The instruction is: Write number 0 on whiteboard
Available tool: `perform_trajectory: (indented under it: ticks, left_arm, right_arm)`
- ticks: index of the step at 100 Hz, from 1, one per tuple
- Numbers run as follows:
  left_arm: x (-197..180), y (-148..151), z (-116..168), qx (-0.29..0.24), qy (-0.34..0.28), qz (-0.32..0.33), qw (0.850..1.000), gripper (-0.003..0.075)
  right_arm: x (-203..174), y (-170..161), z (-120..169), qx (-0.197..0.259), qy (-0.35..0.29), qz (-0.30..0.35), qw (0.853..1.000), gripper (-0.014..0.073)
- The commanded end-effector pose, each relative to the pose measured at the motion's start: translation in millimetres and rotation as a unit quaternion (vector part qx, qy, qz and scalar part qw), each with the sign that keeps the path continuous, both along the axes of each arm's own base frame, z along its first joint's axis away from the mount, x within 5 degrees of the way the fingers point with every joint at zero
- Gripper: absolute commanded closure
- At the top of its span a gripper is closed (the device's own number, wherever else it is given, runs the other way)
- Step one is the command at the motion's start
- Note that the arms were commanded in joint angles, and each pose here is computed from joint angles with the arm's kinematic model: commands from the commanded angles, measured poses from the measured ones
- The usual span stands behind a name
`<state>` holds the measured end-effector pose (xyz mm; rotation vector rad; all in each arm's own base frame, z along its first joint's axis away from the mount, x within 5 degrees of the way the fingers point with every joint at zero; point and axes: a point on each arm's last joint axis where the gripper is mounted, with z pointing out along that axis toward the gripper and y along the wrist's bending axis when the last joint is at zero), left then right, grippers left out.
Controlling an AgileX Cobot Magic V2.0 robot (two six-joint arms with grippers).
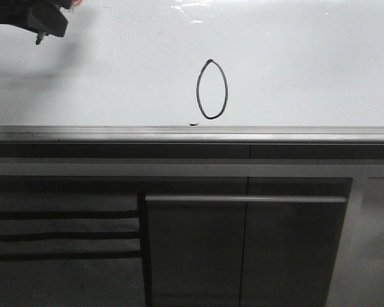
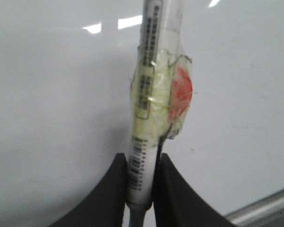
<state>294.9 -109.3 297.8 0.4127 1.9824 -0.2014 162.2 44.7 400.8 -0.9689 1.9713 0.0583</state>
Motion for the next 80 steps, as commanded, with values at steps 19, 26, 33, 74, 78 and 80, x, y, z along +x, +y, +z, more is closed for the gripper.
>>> perform_trajectory:
  ticks: [19,26,33,74,78,80]
  left_arm:
    - [22,13,5,-0.031,-0.059,0.044,0.997,0.0741]
    - [24,13,1,-0.029,-0.053,0.044,0.997,0.0741]
    - [26,12,-3,-0.027,-0.048,0.045,0.997,0.0741]
    - [26,12,-5,-0.025,-0.041,0.044,0.998,0.0740]
    - [26,12,-5,-0.025,-0.040,0.044,0.998,0.0740]
    - [26,12,-5,-0.025,-0.039,0.044,0.998,0.0740]
  right_arm:
    - [0,-1,9,0.021,-0.033,-0.012,0.999,0.0320]
    - [0,-1,9,0.021,-0.033,-0.012,0.999,0.0320]
    - [0,-1,9,0.021,-0.033,-0.012,0.999,0.0320]
    - [1,-1,10,0.022,-0.034,-0.012,0.999,0.0320]
    - [1,-1,10,0.022,-0.034,-0.012,0.999,0.0320]
    - [1,-1,10,0.022,-0.034,-0.012,0.999,0.0320]
